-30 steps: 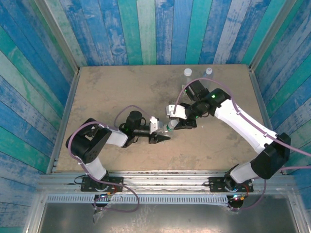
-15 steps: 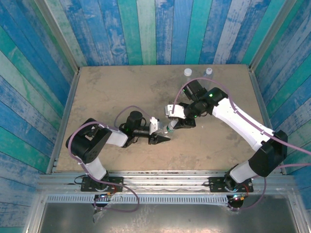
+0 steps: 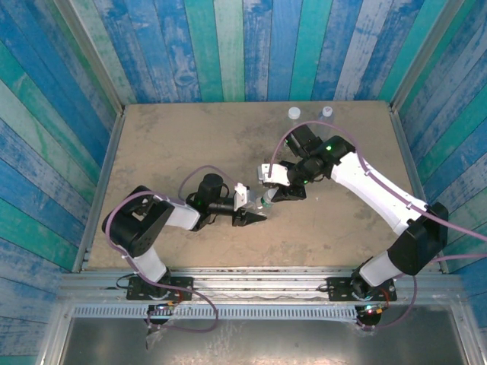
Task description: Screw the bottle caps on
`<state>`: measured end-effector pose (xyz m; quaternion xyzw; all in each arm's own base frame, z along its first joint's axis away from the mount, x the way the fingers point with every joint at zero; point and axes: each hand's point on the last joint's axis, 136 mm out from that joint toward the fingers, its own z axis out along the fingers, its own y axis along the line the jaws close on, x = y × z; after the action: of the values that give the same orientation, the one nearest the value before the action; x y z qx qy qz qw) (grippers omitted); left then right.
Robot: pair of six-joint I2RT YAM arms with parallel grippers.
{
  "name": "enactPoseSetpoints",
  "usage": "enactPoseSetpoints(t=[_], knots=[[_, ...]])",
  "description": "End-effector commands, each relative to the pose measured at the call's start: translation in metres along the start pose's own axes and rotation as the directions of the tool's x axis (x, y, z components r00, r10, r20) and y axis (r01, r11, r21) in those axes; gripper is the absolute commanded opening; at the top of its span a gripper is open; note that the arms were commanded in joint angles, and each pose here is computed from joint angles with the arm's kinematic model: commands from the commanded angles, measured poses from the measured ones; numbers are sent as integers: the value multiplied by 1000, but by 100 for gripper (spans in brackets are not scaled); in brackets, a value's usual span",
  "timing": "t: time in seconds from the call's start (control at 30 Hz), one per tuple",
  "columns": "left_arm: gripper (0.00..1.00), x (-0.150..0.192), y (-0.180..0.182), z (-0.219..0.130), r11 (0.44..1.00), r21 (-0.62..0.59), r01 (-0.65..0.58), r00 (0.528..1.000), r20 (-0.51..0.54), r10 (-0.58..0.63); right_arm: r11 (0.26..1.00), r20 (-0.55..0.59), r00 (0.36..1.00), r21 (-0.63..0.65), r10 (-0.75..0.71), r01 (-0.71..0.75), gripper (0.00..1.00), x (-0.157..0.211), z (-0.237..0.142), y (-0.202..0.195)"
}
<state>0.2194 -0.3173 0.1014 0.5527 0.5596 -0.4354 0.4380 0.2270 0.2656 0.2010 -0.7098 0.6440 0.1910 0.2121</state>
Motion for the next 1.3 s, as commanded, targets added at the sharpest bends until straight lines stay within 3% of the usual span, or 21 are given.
enactPoseSetpoints(t=[0.0, 0.2, 0.3, 0.47, 0.63, 0.73, 0.77, 0.87, 0.93, 1.1, 1.2, 1.27], knots=[[53, -35, 1, -4, 994, -17, -106, 992, 65, 107, 999, -8, 999, -20, 43, -43, 42, -2, 0, 2], [53, -36, 21, -3, 987, -120, -112, 992, 52, 119, 962, -21, 962, 22, 272, -271, 39, -6, -1, -12], [53, -33, 31, -4, 979, -169, -115, 992, 37, 122, 901, -32, 901, 57, 433, -431, 38, -1, 2, -19], [54, -29, 41, 0, 970, -196, -142, 989, 7, 146, 723, -23, 724, 83, 689, -685, 41, 7, 10, -25], [53, -24, 51, 4, 964, -213, -156, 988, -24, 155, 458, 24, 462, 97, 887, -884, 39, 14, 18, -26], [54, -25, 50, 4, 966, -203, -159, 987, -24, 158, 380, 49, 386, 92, 921, -920, 45, 16, 19, -25], [54, -24, 47, 5, 970, -186, -155, 988, -26, 153, 393, 56, 398, 79, 916, -916, 49, 13, 19, -24], [54, -22, 38, 6, 977, -137, -163, 987, -25, 161, 526, 100, 532, 78, 841, -847, 70, 6, 12, -24], [54, -22, 36, 5, 978, -132, -161, 987, -21, 159, 667, 119, 675, 102, 728, -738, 79, 1, 0, -23], [54, -23, 27, 3, 984, -103, -142, 990, -6, 142, 862, 121, 881, 183, 457, -472, 83, 1, -26, -13], [54, -25, 19, 1, 987, -79, -140, 990, 7, 141, 948, 82, 960, 151, 269, -279, 84, 3, -33, 9], [54, -25, 16, 1, 988, -60, -140, 990, 5, 140, 968, 68, 982, 169, 176, -185, 84, 4, -39, 13]])
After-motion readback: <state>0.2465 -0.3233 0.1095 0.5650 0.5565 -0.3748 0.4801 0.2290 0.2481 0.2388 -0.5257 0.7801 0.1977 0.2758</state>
